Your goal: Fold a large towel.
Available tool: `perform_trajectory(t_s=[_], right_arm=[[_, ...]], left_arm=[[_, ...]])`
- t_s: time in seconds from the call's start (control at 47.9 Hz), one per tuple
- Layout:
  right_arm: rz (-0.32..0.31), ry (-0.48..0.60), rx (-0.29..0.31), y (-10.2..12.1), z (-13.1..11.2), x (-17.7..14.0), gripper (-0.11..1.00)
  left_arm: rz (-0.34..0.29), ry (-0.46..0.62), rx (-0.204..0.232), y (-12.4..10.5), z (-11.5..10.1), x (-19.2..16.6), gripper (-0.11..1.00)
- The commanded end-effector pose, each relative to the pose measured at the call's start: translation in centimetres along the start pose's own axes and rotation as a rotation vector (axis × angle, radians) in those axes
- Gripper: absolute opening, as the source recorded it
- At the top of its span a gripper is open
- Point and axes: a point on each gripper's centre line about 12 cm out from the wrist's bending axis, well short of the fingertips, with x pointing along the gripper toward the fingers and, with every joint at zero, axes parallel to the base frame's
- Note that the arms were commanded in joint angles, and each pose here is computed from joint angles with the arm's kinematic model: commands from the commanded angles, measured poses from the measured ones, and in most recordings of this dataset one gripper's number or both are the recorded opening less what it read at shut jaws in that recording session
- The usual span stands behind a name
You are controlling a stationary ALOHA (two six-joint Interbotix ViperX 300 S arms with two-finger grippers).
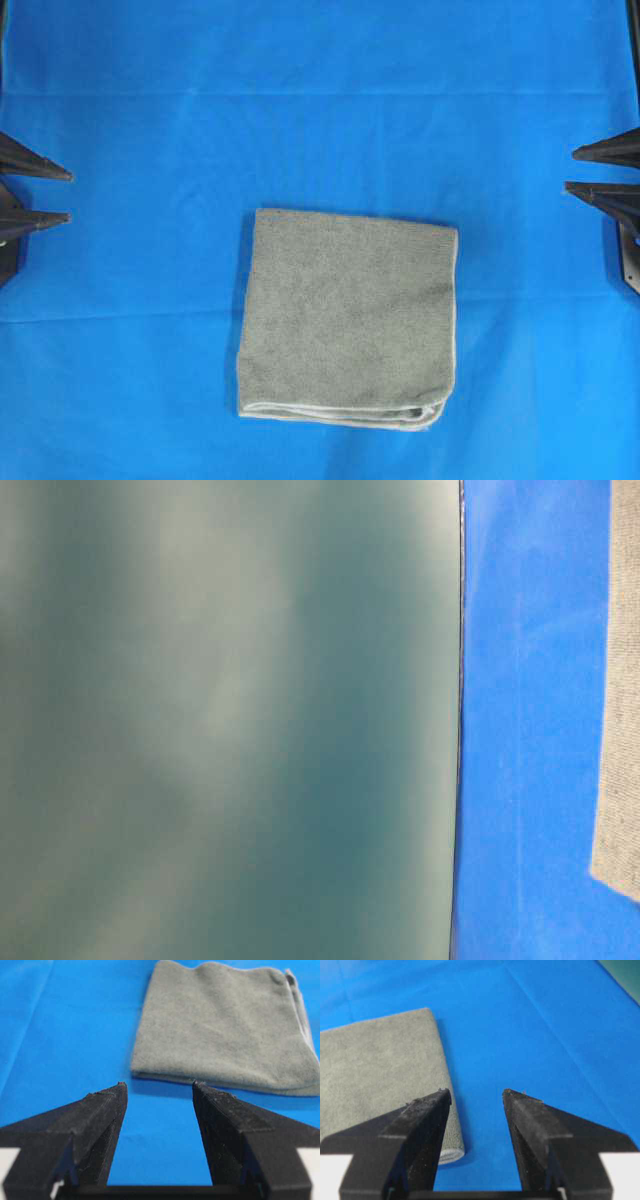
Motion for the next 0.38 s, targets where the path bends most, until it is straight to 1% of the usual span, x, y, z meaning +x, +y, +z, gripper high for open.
perform_trajectory(t_s=[0.0, 0.355], right_arm=[[0.003, -0.003, -0.008, 0.30, 0.29, 0.08, 0.53], [0.002, -0.003, -0.008, 0.28, 0.29, 0.08, 0.53]], left_arm=[[0.003, -0.002, -0.004, 0.03, 0.34, 0.09, 0.53], [0.003, 0.001, -0.004, 0.03, 0.26, 0.10, 0.53]])
